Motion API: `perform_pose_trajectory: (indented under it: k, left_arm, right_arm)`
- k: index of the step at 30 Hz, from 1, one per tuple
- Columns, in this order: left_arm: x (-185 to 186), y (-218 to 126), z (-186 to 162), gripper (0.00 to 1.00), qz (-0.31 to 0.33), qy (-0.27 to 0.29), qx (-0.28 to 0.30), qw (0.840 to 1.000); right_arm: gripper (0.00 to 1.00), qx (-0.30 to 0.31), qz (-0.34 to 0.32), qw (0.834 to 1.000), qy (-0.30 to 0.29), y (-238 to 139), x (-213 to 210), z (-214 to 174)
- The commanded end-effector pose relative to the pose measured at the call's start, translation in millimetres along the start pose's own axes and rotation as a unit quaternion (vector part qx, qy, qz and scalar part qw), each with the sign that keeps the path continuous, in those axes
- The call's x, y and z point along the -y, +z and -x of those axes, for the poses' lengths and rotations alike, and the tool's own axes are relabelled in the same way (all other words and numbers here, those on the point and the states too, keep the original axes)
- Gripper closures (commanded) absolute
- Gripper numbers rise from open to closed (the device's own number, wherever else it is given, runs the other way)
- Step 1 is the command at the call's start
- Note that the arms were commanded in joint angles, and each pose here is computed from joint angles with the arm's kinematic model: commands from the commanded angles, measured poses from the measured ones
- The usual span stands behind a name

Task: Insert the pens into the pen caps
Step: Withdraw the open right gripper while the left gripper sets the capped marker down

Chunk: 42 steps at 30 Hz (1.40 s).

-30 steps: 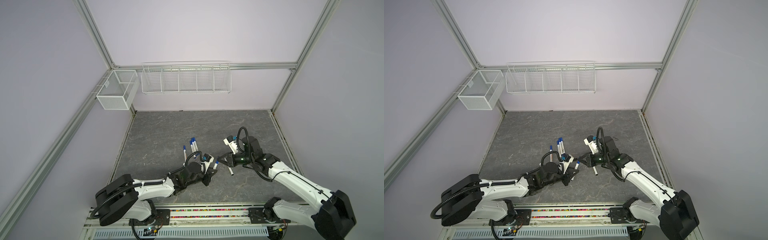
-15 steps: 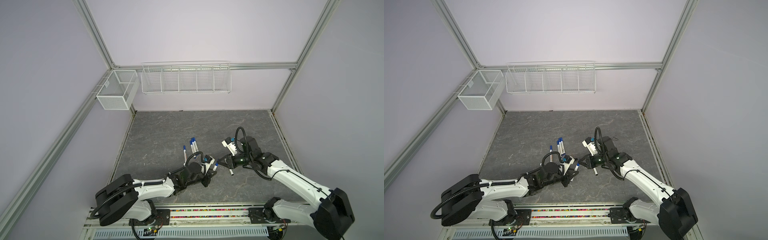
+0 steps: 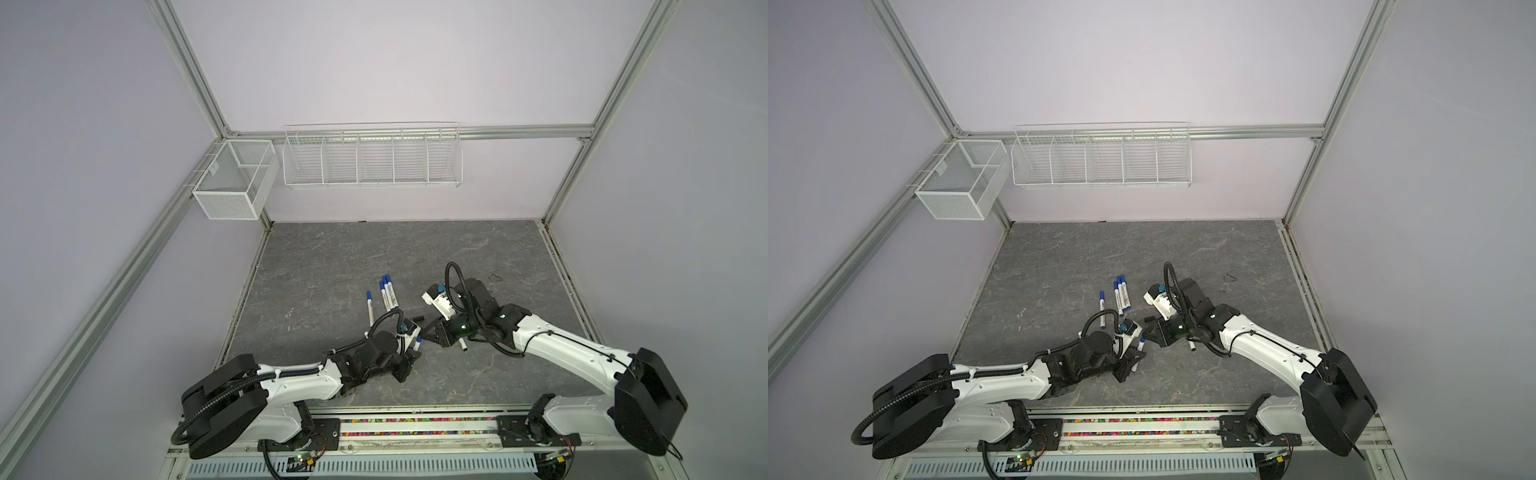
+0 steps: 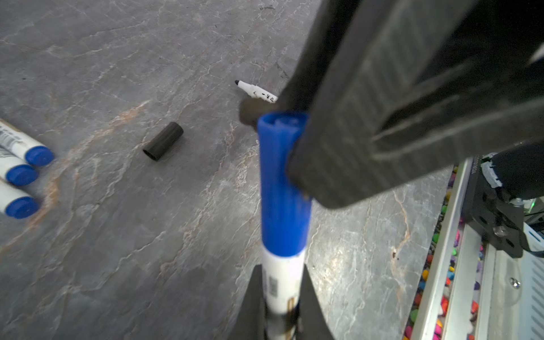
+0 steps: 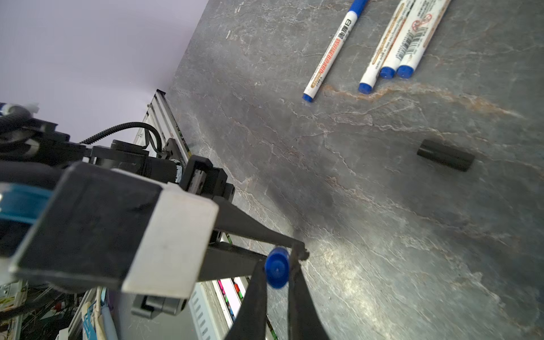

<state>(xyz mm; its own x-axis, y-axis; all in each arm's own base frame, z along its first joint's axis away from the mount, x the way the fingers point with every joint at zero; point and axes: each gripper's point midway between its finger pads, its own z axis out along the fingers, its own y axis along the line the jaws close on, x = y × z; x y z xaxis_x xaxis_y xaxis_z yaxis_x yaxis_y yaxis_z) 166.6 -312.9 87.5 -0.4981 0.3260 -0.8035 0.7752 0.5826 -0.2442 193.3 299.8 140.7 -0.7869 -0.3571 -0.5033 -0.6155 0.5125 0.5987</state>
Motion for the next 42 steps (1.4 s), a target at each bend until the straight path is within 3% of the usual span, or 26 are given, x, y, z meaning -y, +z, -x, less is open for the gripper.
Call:
perform_pose_trajectory:
  k: [1,6,12,13,16,20,25,30,34,42]
  left_arm:
    - [1.4,-39.0,128.4,1.0,0.011,-0.018,0.222,0.975]
    - [9.6,-31.9,118.1,1.0,-0.012,-0.012,0.192,0.981]
    - [0.2,-25.3,93.5,1.0,-0.016,-0.059,0.186,0.981]
    - [-4.6,-23.8,89.0,1.0,-0.011,-0.071,0.185,0.98]
    - [-23.4,-21.3,79.5,1.0,0.002,-0.116,0.178,0.977]
    - [-60.1,-28.3,75.7,1.0,0.042,-0.183,0.178,0.966]
    - [-108.0,-42.7,63.0,1.0,0.132,-0.222,0.147,0.955]
    - [-166.1,-62.7,30.3,1.0,0.236,-0.277,0.097,0.927]
    - [-194.6,-77.4,11.3,1.0,0.28,-0.31,0.079,0.905]
    - [-224.8,-67.4,-10.4,1.0,0.326,-0.331,0.037,0.885]
  right_arm:
    - [0.93,-0.144,0.052,0.986,0.067,13.5,-12.4,-78.9]
    - [0.93,-0.107,0.054,0.99,0.071,12.6,-9.5,-53.6]
    - [0.92,-0.002,0.039,0.996,0.079,-0.1,-2.3,8.7]
    - [0.87,0.017,0.036,0.996,0.081,-4.1,-1.6,19.7]
    - [0.58,0.075,0.003,0.993,0.091,-20.0,9.2,45.9]
    - [0.5,0.136,-0.031,0.984,0.109,-43.0,24.7,65.0]
    - [0.5,0.123,-0.062,0.983,0.125,-45.1,39.4,52.8]
    - [0.51,0.104,-0.073,0.982,0.138,-40.2,46.7,40.7]
    - [0.52,0.1,-0.078,0.982,0.138,-39.8,48.7,38.4]
    - [0.52,0.101,-0.102,0.979,0.145,-41.3,57.6,35.6]
